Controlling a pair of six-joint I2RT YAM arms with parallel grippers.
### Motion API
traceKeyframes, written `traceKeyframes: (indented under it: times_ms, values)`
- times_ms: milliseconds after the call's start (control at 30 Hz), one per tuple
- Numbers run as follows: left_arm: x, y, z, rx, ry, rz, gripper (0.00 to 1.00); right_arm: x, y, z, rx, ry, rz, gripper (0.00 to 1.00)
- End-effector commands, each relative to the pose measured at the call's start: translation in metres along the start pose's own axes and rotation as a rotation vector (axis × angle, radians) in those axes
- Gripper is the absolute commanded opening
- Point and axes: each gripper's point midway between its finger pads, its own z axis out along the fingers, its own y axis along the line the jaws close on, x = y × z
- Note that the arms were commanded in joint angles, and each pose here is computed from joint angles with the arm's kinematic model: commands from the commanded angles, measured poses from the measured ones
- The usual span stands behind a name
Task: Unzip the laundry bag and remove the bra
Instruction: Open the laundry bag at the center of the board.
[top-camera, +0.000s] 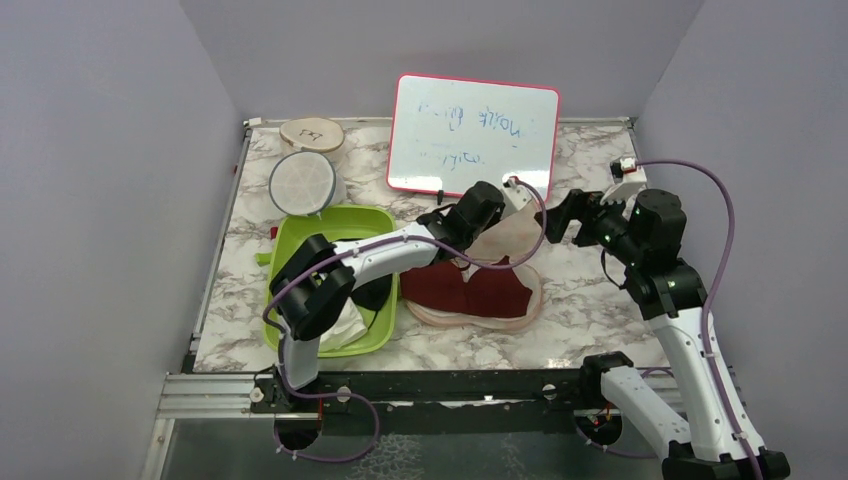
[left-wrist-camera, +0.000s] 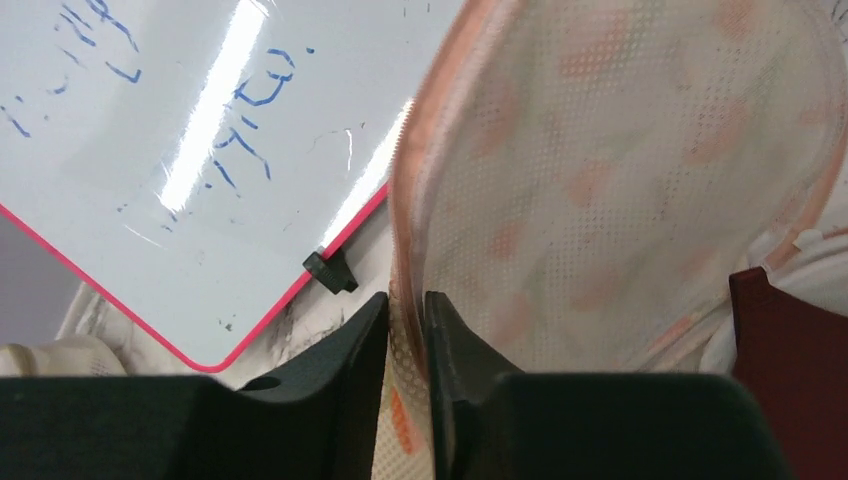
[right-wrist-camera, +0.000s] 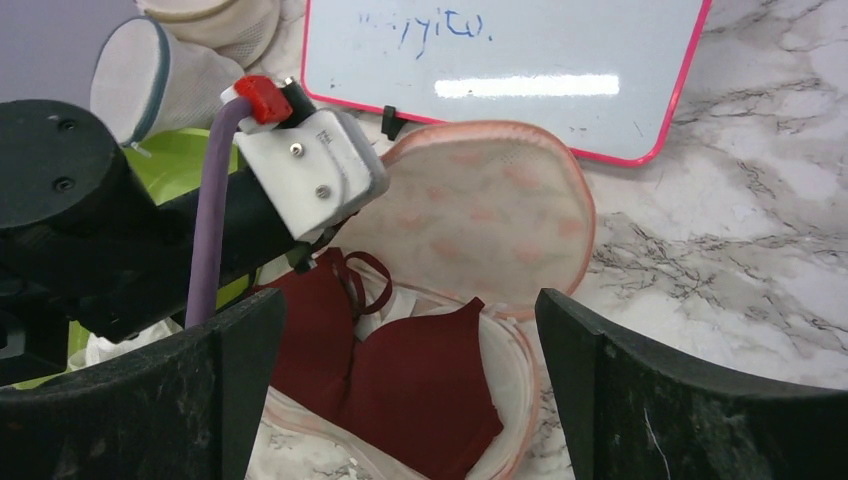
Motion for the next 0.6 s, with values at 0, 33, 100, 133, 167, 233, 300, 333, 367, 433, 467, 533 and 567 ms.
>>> traceKeyframes:
  times_ms: [0, 33, 100, 133, 167, 233, 300, 333, 367, 433, 467, 533, 567]
  values:
    - [0.003, 0.016, 0.008, -0.059, 0.083, -0.041, 0.25, 0.006, -0.005, -0.003, 0.028, 0.019, 0.002, 0.94]
    - [0.003, 0.021, 0.005, -0.076, 0.088, -0.046, 0.33, 0.006, -0.005, -0.003, 0.031, 0.019, -0.002, 0.94]
    - [0.001, 0.032, -0.006, -0.113, 0.08, -0.06, 0.48, 0.005, -0.006, -0.003, 0.038, 0.016, -0.006, 0.94]
    - [0.0, 0.038, -0.013, -0.129, 0.075, -0.068, 0.53, 0.003, -0.007, -0.003, 0.042, 0.013, -0.008, 0.94]
    - [-0.003, 0.042, -0.022, -0.133, 0.063, -0.075, 0.58, 0.003, -0.007, -0.002, 0.043, 0.012, -0.009, 0.94]
    - [-0.005, 0.046, -0.039, -0.117, 0.035, -0.082, 0.78, 0.002, -0.007, 0.0, 0.039, 0.013, -0.008, 0.93]
    - [-0.004, 0.043, -0.058, -0.068, 0.003, -0.078, 0.86, 0.004, -0.007, 0.004, 0.033, 0.022, -0.008, 0.94]
    - [-0.006, 0.04, -0.071, -0.022, -0.03, -0.069, 0.88, 0.005, -0.007, 0.006, 0.03, 0.028, -0.007, 0.94]
    - [-0.004, 0.032, -0.08, 0.035, -0.052, -0.049, 0.9, 0.006, -0.007, 0.007, 0.027, 0.031, -0.008, 0.94]
    - [0.004, 0.009, -0.099, 0.164, -0.098, 0.0, 0.9, 0.009, -0.008, 0.011, 0.02, 0.037, -0.007, 0.94]
    - [0.008, -0.003, -0.109, 0.224, -0.123, 0.034, 0.9, 0.01, -0.008, 0.013, 0.015, 0.038, -0.008, 0.94]
    - [0.02, -0.026, -0.128, 0.308, -0.165, 0.103, 0.88, 0.011, -0.008, 0.016, 0.011, 0.044, -0.007, 0.94]
    - [0.026, -0.041, -0.136, 0.331, -0.18, 0.141, 0.86, 0.012, -0.008, 0.017, 0.007, 0.044, -0.006, 0.94]
